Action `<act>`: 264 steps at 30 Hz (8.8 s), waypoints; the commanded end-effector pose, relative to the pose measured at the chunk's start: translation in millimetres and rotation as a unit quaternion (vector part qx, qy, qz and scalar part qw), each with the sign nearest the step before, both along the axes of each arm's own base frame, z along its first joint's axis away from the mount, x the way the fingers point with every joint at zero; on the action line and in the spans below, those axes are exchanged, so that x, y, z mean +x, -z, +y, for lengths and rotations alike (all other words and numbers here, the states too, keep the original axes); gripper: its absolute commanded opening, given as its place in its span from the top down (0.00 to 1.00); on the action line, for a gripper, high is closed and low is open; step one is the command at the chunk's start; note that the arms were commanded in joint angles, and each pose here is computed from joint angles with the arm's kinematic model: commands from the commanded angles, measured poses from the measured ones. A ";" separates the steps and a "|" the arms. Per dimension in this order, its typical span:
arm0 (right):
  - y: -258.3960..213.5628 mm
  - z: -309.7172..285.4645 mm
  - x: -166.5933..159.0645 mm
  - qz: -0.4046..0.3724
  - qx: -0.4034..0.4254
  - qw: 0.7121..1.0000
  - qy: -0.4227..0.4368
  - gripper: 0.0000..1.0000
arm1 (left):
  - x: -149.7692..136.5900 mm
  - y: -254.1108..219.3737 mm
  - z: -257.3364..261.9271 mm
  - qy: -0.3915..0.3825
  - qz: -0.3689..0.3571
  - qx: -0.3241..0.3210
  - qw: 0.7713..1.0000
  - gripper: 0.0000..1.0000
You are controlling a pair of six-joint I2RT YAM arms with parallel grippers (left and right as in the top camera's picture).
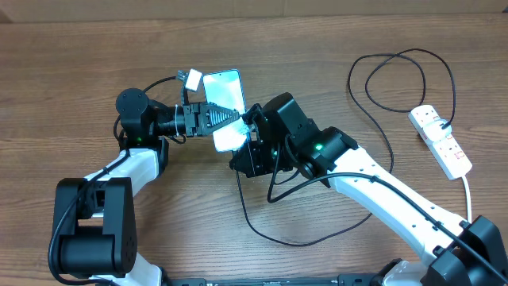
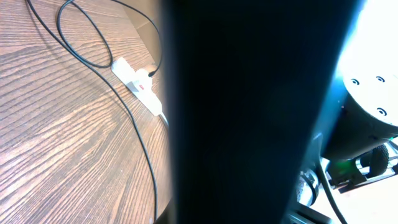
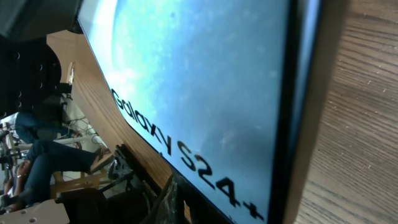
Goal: Plug charger to phone and switch on socket
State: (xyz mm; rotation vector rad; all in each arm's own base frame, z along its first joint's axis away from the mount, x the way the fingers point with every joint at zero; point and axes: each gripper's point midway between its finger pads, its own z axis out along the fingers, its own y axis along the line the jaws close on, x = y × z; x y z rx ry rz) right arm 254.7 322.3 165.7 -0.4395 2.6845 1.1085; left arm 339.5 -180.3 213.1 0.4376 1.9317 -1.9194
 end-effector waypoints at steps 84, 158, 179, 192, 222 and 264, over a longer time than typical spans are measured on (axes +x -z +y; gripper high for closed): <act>-97.3 -149.8 -31.8 -0.162 -0.147 0.960 0.177 0.00 | -18.7 199.4 -61.8 0.014 0.122 0.249 0.961 0.93; -58.5 -150.6 -19.5 -0.115 -0.218 0.952 0.183 0.00 | -43.9 306.2 65.3 -0.101 0.196 0.625 0.749 0.12; -61.5 -177.0 -2.3 -0.063 -0.197 0.894 0.398 0.00 | -71.5 306.0 88.6 -0.111 0.262 0.668 0.688 0.00; -71.3 -197.3 11.5 -0.080 -0.184 0.848 0.490 0.29 | 42.8 172.0 98.0 -0.236 0.157 0.692 0.663 0.00; -27.9 -484.3 11.9 0.017 -0.364 0.458 0.811 0.63 | -134.9 -139.5 169.9 -0.485 -0.048 0.536 0.690 0.00; 104.7 -556.8 113.0 0.022 -0.352 0.690 0.632 0.96 | -199.1 -170.0 201.1 -0.570 -0.085 0.464 0.672 0.00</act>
